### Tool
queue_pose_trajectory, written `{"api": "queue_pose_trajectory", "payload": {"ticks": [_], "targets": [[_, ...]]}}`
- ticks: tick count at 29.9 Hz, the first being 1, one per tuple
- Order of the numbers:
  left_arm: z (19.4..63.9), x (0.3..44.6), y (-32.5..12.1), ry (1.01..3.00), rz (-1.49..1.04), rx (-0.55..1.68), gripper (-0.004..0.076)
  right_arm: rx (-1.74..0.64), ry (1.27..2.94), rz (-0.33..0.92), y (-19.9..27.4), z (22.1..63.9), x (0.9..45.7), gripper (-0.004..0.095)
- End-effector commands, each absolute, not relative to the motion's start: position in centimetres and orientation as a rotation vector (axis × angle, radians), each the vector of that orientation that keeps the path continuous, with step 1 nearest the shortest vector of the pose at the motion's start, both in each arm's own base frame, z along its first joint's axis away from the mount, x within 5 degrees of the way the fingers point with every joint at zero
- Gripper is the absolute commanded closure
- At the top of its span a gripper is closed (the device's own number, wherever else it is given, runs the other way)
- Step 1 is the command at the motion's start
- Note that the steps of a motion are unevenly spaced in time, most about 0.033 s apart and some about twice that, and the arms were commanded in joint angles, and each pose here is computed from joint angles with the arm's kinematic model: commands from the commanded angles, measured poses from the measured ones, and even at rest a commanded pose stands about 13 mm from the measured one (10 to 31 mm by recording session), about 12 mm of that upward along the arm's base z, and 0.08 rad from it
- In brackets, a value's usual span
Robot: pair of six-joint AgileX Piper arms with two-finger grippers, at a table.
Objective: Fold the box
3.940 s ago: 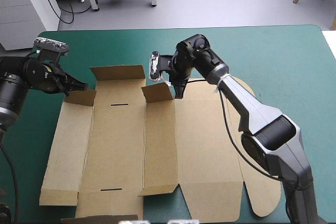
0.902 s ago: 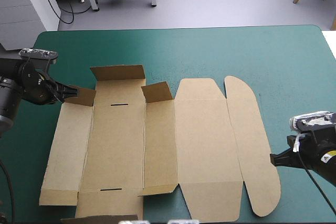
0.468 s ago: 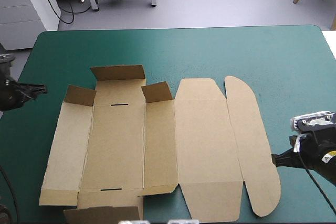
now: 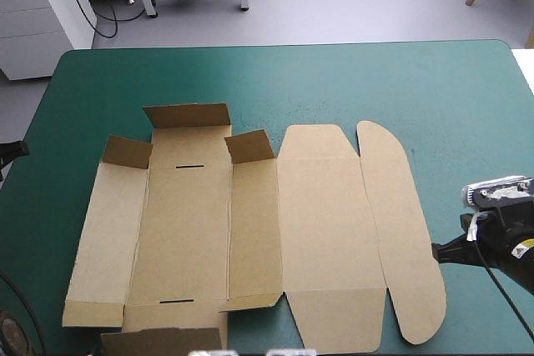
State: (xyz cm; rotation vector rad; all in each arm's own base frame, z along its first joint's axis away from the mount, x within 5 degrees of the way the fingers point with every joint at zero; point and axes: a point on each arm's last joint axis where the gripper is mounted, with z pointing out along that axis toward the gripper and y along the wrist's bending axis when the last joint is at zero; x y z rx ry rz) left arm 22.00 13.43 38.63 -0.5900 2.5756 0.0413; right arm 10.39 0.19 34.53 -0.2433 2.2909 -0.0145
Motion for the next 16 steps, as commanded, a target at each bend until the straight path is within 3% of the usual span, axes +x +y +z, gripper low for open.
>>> {"api": "queue_pose_trajectory", "payload": {"ticks": [1,4,6,8,10,13,16], "targets": [[40.1,21.0,12.7,2.562,0.032,-0.572,0.0727,-0.238,2.207,-0.039,0.1,35.7,10.7,0.0927],[40.0,20.9,12.8,2.571,0.062,-0.572,0.0694,-0.238,2.204,-0.04,0.1,35.7,10.7,0.0928],[40.0,20.9,12.9,2.574,0.075,-0.573,0.0615,-0.238,2.204,-0.04,0.1,35.7,10.7,0.0928],[39.8,20.8,13.0,2.584,0.09,-0.575,0.0486,-0.238,2.206,-0.04,0.1,35.7,10.7,0.0928],[39.2,20.8,13.1,2.607,0.09,-0.581,0.0294,-0.241,2.206,-0.038,0.1,35.7,10.7,0.0927],[37.4,20.7,12.9,2.653,0.044,-0.633,0.0076,-0.273,2.205,-0.045,0.3,35.6,10.7,0.0927],[34.8,20.5,12.7,2.712,-0.014,-0.701,0.0021,-0.291,2.203,-0.04,0.4,35.6,10.7,0.0928]]}}
